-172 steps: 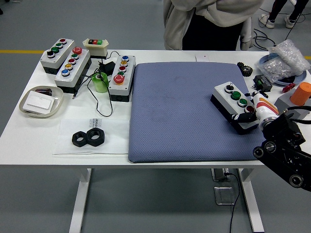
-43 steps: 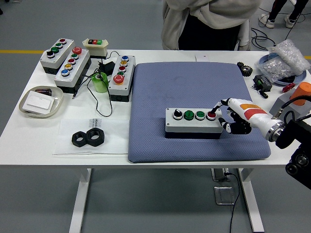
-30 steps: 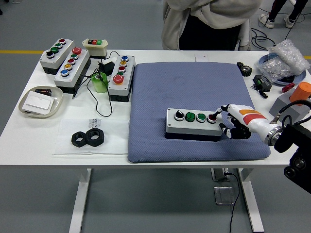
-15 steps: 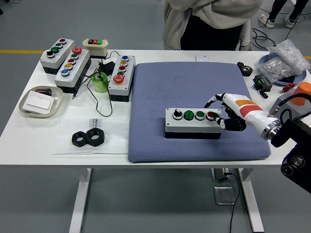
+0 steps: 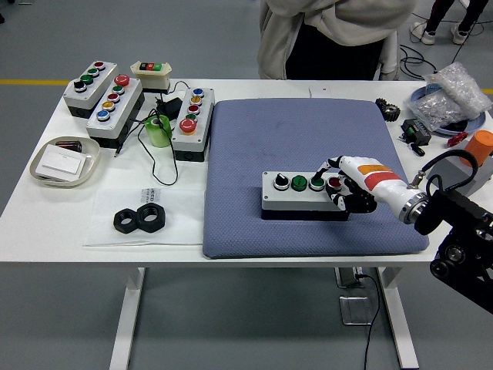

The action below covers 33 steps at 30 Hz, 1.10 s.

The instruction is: Pick up the button,place it on the desk,press the button,press the button

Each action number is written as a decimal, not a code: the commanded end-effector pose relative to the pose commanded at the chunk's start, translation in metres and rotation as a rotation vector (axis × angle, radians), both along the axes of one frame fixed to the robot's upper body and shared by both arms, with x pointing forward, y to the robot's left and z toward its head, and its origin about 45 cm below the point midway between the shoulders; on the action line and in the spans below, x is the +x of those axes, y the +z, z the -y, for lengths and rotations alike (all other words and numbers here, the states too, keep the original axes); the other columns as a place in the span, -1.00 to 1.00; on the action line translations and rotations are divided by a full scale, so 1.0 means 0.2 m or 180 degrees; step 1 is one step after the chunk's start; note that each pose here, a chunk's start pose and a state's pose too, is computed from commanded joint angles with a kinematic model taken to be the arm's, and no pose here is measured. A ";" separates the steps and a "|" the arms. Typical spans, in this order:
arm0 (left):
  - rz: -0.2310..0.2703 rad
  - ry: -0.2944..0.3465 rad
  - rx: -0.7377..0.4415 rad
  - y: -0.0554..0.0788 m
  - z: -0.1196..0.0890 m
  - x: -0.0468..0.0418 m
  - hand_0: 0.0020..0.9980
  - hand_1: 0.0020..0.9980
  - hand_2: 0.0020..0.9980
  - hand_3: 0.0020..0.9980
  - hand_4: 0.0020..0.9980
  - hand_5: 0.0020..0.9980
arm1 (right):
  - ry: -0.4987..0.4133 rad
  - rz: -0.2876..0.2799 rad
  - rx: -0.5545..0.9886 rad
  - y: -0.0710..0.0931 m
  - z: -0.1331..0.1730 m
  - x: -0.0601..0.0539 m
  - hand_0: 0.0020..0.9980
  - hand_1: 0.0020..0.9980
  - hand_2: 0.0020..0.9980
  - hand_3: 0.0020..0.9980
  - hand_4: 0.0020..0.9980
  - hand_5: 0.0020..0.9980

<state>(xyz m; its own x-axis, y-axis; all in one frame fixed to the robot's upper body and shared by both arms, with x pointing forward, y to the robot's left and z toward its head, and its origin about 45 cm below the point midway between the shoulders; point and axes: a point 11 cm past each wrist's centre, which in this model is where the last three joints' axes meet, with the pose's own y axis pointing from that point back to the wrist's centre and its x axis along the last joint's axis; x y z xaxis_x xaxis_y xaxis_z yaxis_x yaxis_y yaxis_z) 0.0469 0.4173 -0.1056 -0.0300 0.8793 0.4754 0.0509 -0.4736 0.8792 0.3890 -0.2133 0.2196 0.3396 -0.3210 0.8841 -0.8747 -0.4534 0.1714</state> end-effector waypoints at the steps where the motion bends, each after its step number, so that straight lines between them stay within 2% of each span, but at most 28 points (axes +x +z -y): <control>1: 0.0000 0.0000 0.0000 0.00 0.00 0.001 0.49 0.56 0.71 0.54 0.08 1.00 | 0.0000 -0.0008 -0.0011 -0.01 0.00 0.00 -0.91 -1.00 -0.97 0.25 0.08 -1.00; 9: 0.0001 0.0002 0.0000 0.00 0.00 0.001 0.49 0.56 0.71 0.54 0.08 1.00 | 0.0024 -0.0089 -0.0100 -0.05 0.00 -0.01 -0.91 -1.00 -0.97 0.25 0.09 -1.00; 15: 0.0002 0.0004 -0.0001 0.00 0.00 0.002 0.49 0.56 0.71 0.54 0.08 1.00 | 0.0016 -0.0053 -0.0083 -0.03 0.00 -0.01 -0.91 -1.00 -0.97 0.26 0.09 -1.00; 20: 0.0004 0.0007 -0.0001 0.00 0.00 0.003 0.49 0.56 0.71 0.54 0.08 1.00 | -0.0075 0.0128 0.0047 0.06 0.02 0.02 -0.91 -1.00 -0.97 0.28 0.15 -1.00; 24: 0.0003 0.0006 0.0000 0.00 0.00 0.004 0.49 0.56 0.71 0.54 0.08 1.00 | -0.0246 0.0438 0.0393 0.23 0.07 0.04 -0.91 -1.00 -0.97 0.28 0.15 -1.00; 25: 0.0002 0.0006 -0.0001 0.00 0.00 0.002 0.49 0.56 0.71 0.54 0.08 1.00 | -0.0318 0.0471 0.0562 0.28 0.10 0.05 -0.53 -0.84 -0.57 0.65 0.48 -0.43; 30: -0.0002 0.0005 -0.0001 0.00 0.00 -0.001 0.49 0.56 0.71 0.54 0.08 1.00 | -0.0550 0.0349 0.1289 0.41 0.24 0.09 -0.53 -0.84 -0.57 0.65 0.48 -0.43; 31: -0.0003 0.0006 -0.0001 0.00 0.00 -0.002 0.49 0.56 0.71 0.54 0.08 1.00 | -0.0588 0.0326 0.1423 0.42 0.27 0.10 0.69 0.38 0.44 0.91 0.53 -0.19; 33: -0.0004 0.0006 -0.0001 0.00 0.00 -0.003 0.49 0.56 0.71 0.54 0.08 1.00 | -0.0688 0.0302 0.1716 0.45 0.34 0.12 0.69 0.38 0.44 0.91 0.53 -0.19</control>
